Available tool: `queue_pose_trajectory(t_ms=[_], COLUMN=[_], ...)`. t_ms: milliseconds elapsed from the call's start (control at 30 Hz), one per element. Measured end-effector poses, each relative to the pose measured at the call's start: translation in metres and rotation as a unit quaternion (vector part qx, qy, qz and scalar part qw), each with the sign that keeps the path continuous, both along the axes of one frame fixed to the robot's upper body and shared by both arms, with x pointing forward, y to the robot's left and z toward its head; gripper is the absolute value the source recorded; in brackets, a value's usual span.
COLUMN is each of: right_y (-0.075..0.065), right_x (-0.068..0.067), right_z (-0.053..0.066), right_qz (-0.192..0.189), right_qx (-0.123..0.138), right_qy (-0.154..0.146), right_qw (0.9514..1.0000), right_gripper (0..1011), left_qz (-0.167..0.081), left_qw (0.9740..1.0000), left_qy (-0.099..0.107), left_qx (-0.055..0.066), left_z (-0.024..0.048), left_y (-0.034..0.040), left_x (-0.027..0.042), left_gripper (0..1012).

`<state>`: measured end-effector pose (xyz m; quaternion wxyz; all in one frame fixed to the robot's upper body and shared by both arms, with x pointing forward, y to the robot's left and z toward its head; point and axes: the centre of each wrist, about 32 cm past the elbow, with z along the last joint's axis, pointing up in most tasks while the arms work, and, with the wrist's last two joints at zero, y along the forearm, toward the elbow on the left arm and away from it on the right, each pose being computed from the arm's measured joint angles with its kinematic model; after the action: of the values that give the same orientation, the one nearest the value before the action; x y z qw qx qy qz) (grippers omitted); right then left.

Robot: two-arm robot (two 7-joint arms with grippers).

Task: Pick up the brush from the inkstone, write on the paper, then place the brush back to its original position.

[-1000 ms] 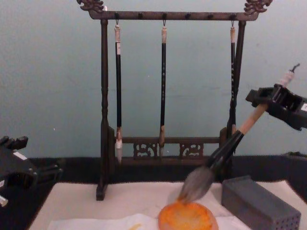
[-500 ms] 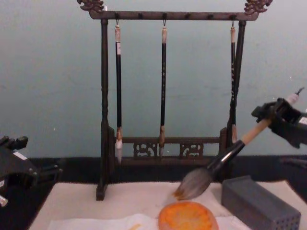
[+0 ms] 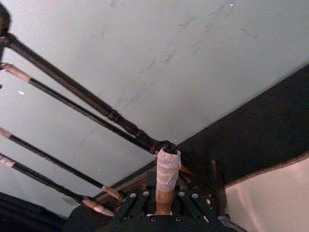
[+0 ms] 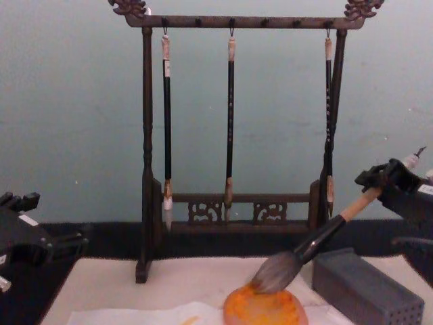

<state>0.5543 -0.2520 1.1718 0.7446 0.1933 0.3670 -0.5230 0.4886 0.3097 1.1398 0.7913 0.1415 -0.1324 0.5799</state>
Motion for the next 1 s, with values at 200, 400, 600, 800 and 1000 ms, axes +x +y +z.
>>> queue_pose_trajectory(t_ms=[200, 400, 600, 800, 1000], right_y=[-0.0033, -0.0035, -0.0011, 0.0002, -0.0005], right_x=[0.0079, 0.0106, 0.0072, 0.0057, 0.0034], right_z=[-0.0058, -0.0083, -0.008, -0.0063, -0.0063], right_qz=[-0.004, -0.004, 0.003, 0.009, 0.013], right_qx=[0.0, 0.008, 0.018, 0.022, 0.023], right_qy=[0.011, 0.02, 0.025, 0.026, 0.036], right_qw=[0.9999, 0.9998, 0.9995, 0.9994, 0.999], right_gripper=[156, 156, 156, 156, 156], left_qz=[0.0, 0.0, 0.0, 0.0, 0.0], left_qw=[1.0, 1.0, 1.0, 1.0, 1.0], left_qy=[0.0, 0.0, 0.0, 0.0, 0.0], left_qx=[0.0, 0.0, 0.0, 0.0, 0.0], left_z=[0.0, 0.0, 0.0, 0.0, 0.0], left_y=[0.0, 0.0, 0.0, 0.0, 0.0], left_x=[0.0, 0.0, 0.0, 0.0, 0.0], left_gripper=[1001, 1001, 1001, 1001, 1001])
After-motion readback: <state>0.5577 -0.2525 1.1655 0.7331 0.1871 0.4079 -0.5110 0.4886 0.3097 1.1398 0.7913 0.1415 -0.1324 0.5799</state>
